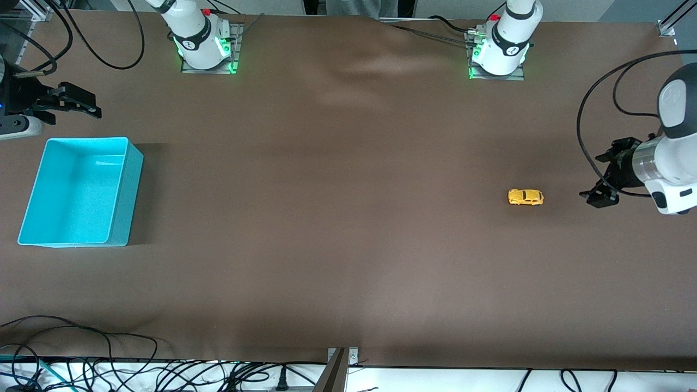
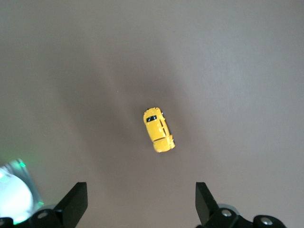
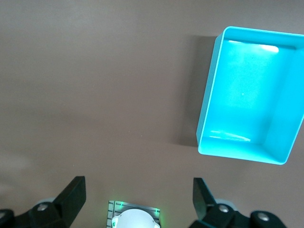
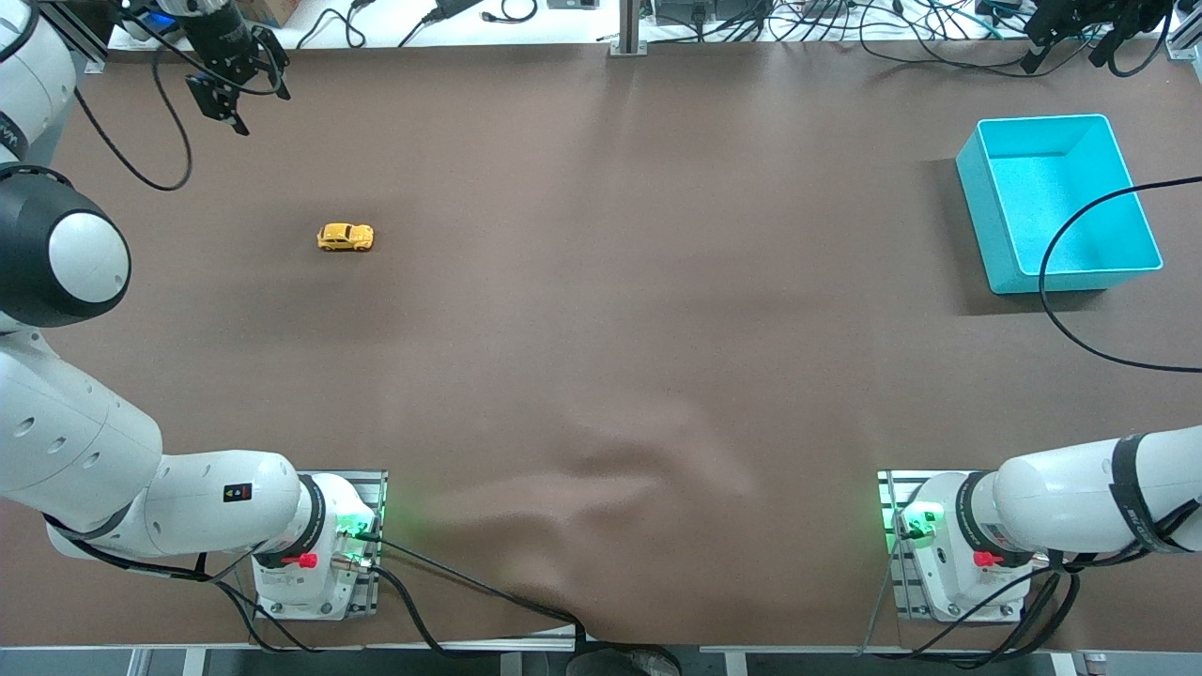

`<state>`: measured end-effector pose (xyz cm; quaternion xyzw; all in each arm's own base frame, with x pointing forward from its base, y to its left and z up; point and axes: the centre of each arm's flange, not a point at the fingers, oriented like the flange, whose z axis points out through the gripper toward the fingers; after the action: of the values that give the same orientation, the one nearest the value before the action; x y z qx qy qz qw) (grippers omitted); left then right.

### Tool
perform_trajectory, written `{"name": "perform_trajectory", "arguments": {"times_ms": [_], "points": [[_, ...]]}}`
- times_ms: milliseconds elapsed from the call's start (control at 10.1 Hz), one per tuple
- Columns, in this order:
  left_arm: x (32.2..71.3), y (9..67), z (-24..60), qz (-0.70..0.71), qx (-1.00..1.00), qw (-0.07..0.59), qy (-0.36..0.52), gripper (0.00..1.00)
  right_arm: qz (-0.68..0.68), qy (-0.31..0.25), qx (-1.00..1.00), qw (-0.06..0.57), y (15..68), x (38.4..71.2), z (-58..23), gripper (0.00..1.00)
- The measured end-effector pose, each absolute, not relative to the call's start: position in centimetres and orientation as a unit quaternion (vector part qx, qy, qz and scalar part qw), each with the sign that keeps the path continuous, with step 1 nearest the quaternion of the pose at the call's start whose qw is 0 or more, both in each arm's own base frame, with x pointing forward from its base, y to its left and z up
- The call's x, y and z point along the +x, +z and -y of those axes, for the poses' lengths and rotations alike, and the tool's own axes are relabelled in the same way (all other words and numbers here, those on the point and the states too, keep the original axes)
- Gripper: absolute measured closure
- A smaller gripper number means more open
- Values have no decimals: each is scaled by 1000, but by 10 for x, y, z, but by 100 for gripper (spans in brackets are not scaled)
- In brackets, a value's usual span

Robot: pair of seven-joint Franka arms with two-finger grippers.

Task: Wind up and store yellow beetle car
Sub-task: 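Lower the left gripper over the yellow beetle car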

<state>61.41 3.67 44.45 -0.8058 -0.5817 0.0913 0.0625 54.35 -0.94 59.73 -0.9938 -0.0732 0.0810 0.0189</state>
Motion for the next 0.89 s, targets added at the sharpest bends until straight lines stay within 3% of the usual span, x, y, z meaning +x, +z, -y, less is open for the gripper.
{"name": "perform_trajectory", "arguments": {"times_ms": [297, 891], "points": [[610, 398, -33, 660, -747, 56, 67, 0, 74, 81, -994, 19, 597, 544, 8, 0], [561, 304, -18, 708, -706, 14, 15, 0, 76, 81, -994, 19, 597, 544, 7, 0]]}}
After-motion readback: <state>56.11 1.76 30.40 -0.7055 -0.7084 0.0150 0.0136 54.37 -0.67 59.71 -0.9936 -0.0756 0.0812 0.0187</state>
